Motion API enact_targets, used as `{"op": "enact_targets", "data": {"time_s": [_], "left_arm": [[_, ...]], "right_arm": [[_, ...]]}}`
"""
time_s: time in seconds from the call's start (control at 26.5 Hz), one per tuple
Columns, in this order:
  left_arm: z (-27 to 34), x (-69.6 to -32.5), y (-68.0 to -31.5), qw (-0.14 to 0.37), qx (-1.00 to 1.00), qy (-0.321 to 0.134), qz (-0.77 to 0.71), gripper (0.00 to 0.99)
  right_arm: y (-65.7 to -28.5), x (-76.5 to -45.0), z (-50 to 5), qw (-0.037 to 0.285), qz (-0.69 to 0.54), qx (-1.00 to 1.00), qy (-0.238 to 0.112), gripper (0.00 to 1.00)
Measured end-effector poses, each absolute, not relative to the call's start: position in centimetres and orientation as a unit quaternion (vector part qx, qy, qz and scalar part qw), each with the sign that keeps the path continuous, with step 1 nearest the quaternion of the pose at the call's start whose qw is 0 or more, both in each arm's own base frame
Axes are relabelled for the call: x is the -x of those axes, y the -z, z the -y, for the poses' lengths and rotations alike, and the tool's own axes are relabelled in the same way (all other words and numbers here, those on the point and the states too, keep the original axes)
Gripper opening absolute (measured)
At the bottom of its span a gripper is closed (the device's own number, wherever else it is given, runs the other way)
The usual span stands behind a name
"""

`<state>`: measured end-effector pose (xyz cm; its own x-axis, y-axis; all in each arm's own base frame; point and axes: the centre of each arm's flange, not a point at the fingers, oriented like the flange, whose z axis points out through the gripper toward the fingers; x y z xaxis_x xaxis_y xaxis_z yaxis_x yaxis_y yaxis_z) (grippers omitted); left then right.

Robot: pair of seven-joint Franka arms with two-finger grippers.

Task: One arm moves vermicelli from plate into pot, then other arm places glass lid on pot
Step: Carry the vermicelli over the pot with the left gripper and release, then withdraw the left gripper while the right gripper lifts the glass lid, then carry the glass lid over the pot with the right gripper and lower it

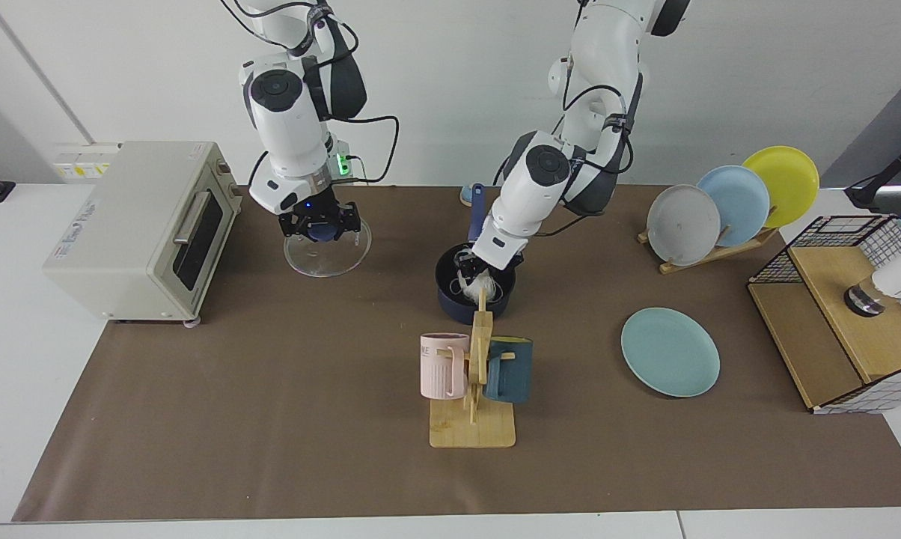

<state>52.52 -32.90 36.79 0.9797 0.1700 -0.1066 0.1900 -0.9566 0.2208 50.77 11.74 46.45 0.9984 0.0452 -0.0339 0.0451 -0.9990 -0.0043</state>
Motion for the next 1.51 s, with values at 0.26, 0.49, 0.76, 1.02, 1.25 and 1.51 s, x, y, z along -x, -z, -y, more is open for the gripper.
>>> {"op": "enact_targets", "data": {"time_s": [0.26,0.49,0.76,1.02,1.25,1.51], "left_arm": [[33.0,-52.3,-35.9,0.115,-0.988,0.047,-0.091,0.542],[32.2,-53.1,-37.4,0.117,-0.988,0.035,-0.098,0.921],[26.3,-55.7,-46.1,0.081,-0.989,0.022,-0.125,0.991],[18.7,-56.5,-53.0,0.029,-0.991,-0.002,-0.132,0.991],[11.3,-55.6,-56.7,0.015,-0.994,0.005,-0.106,0.991],[5.1,-54.7,-58.9,0.014,-0.996,0.007,-0.084,0.991]], "right_arm": [[-47.0,-51.1,-11.4,0.002,0.020,1.000,-0.013,0.44],[-47.0,-51.1,-11.5,0.003,0.021,1.000,-0.011,0.44],[-46.8,-51.2,-12.7,0.003,0.027,1.000,-0.004,0.44],[-45.7,-50.8,-17.9,0.007,0.005,1.000,0.011,0.44],[-45.6,-49.7,-23.5,0.010,-0.014,1.000,0.016,0.44],[-45.6,-48.9,-29.9,0.018,-0.059,0.998,0.018,0.44]]}}
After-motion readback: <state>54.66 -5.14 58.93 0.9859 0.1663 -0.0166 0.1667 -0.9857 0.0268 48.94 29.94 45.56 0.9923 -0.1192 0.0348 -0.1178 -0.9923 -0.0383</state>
